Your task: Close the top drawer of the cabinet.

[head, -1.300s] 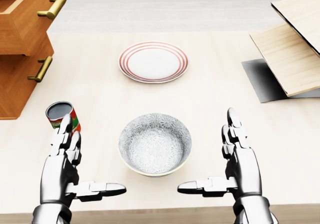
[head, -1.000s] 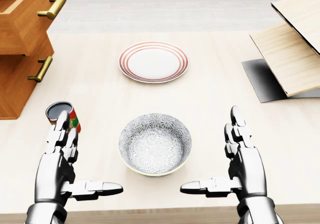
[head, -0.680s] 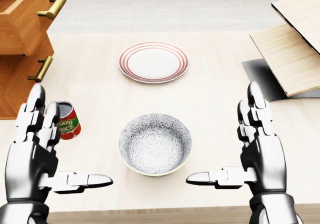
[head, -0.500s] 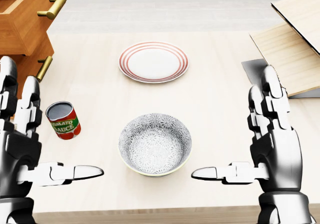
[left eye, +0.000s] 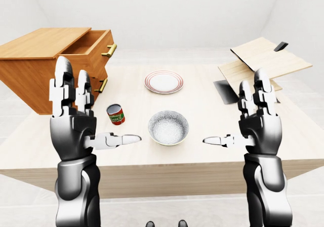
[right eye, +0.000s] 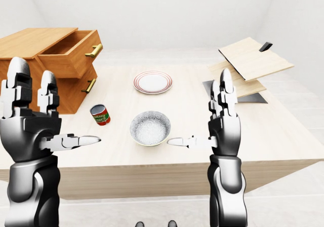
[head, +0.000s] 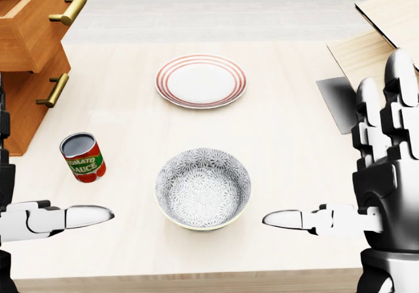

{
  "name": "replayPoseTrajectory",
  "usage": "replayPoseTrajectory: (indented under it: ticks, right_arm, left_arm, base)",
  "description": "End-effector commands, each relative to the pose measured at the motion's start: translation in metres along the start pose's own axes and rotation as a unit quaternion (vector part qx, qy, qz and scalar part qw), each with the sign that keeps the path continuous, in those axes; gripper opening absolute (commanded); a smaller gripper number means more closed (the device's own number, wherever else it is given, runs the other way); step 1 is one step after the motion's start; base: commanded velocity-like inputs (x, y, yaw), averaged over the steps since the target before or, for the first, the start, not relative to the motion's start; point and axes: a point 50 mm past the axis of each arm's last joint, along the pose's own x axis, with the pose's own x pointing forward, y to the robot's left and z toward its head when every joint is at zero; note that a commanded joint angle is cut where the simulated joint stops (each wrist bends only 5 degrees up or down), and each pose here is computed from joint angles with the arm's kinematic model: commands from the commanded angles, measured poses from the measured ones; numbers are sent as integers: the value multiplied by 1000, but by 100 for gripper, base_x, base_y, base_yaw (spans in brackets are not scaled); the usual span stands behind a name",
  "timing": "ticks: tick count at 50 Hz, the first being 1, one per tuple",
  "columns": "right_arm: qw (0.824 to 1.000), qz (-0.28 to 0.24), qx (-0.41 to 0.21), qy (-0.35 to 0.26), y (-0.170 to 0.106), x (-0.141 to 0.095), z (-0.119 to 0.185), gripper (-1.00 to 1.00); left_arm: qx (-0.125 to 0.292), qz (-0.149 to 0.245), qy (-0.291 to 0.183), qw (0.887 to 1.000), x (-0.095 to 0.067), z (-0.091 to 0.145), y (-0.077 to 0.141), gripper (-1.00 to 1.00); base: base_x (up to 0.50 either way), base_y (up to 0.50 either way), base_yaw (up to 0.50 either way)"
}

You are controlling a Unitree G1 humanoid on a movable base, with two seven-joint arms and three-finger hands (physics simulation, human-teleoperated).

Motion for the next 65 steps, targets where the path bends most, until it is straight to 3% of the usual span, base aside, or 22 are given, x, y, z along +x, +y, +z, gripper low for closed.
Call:
replayPoseTrajectory:
  ticks: [1,10,11,12,14,21,22,23,27,29,30,31,45,46,47,65]
  right_arm:
    - [1000,-5,-1,-29,-1,0,13,100]
    - [998,0,-2,-65,3,0,29,100]
    - [998,-1,-3,-63,3,0,28,100]
    - [998,-10,1,-61,0,-1,28,100]
    - [998,-4,-2,-61,2,-2,28,100]
    - [999,-4,-1,-53,1,-1,25,100]
    - [999,-5,-2,-53,1,-2,25,100]
    - [999,1,-14,-39,0,-1,18,100]
    - [999,-7,-1,-43,-3,-1,20,100]
    - [999,-8,-1,-40,-3,-1,18,100]
    - [999,-13,29,-44,-3,-1,20,100]
    - [999,-10,16,-37,-3,-2,17,100]
    - [1000,-5,-6,-28,-3,-2,14,100]
    - [1000,-4,-6,-26,-3,-2,13,100]
    - [1000,-3,-7,-23,-2,-2,12,100]
    - [1000,-3,-14,-21,-3,-3,11,100]
  left_arm:
    - [2,3,-32,999,2,14,1,100]
    - [8,8,-46,999,7,18,5,100]
    - [3,12,-47,999,7,18,6,100]
    - [-28,22,-54,998,7,20,9,100]
    - [-5,16,-38,999,6,14,7,100]
    - [-2,12,-32,999,5,12,6,100]
    - [17,11,-22,1000,5,8,6,100]
    - [-1,10,-28,1000,3,11,6,100]
    - [3,7,-18,1000,3,7,8,100]
    - [-19,12,-29,999,2,12,9,100]
    - [-10,9,-31,999,2,13,8,100]
    - [8,4,-27,1000,2,12,6,100]
    - [-1,6,-34,999,4,14,7,100]
    - [-27,5,-36,999,3,14,7,100]
    - [-1,1,-31,1000,4,13,6,100]
    - [-17,12,-37,999,4,14,8,100]
  base:
    - [0,0,0]
    - [0,0,0]
    - [0,0,0]
    - [0,0,0]
    - [0,0,0]
    - [0,0,0]
    - [0,0,0]
    - [0,50,0]
    - [0,50,0]
    - [0,49,0]
    - [0,49,0]
    - [0,49,0]
    - [0,49,0]
    - [0,49,0]
    - [0,49,0]
    - [0,49,0]
